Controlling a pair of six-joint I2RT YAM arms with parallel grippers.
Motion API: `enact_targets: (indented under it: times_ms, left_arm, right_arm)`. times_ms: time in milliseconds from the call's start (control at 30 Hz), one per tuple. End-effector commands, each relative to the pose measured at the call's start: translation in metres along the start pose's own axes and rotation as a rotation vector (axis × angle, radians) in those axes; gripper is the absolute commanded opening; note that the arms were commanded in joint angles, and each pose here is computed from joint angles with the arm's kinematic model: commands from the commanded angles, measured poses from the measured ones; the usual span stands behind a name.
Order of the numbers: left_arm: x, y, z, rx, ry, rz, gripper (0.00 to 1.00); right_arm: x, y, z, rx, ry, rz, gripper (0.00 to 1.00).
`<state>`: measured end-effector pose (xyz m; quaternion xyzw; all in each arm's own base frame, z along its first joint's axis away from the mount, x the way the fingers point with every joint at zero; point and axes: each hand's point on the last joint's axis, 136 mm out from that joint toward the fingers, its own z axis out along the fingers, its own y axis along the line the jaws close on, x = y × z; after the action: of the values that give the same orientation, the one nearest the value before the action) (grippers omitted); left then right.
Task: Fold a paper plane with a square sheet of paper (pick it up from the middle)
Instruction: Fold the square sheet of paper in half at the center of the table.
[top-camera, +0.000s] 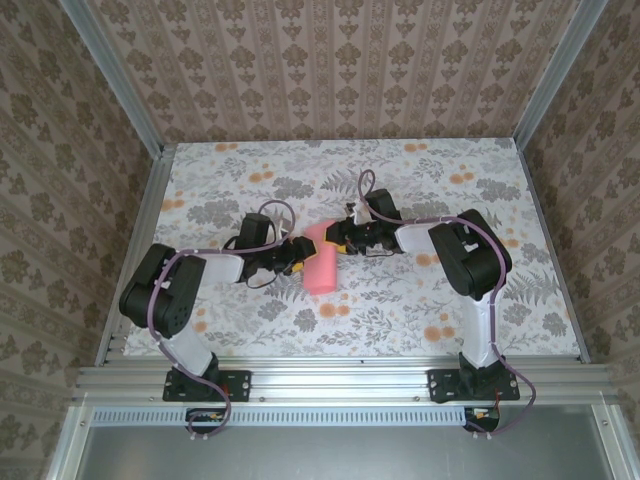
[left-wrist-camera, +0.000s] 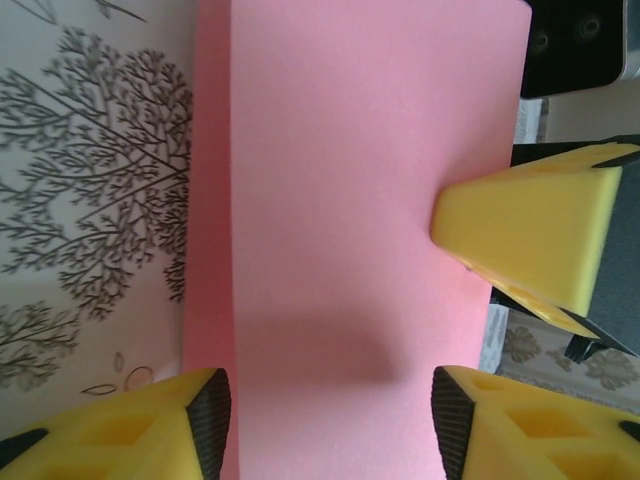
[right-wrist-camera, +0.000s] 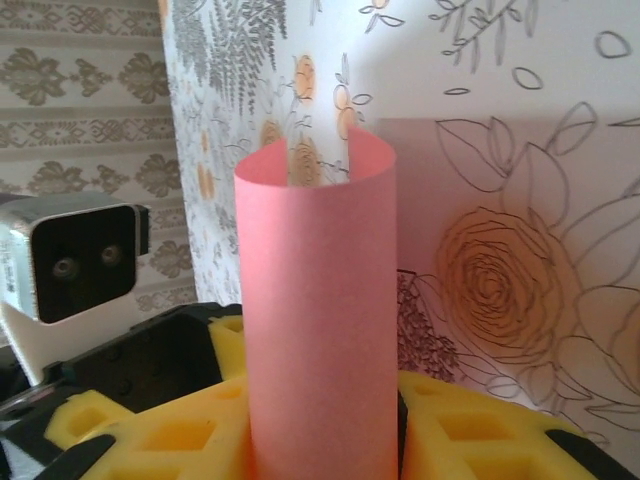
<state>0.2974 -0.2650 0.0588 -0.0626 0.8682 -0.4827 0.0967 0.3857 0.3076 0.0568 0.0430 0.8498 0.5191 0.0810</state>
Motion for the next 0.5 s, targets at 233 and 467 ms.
enact_targets:
  times_ms: [233, 467]
  left_arm:
    - [0.007, 0.0, -0.003, 0.078, -0.003, -0.012, 0.42]
    - [0.005, 0.001, -0.005, 0.085, -0.027, -0.008, 0.28]
  right_arm:
    - [0.001, -0.01, -0.002, -0.039, 0.004, 0.043, 0.36]
    - [0.001, -0.017, -0.001, -0.027, 0.005, 0.054, 0.36]
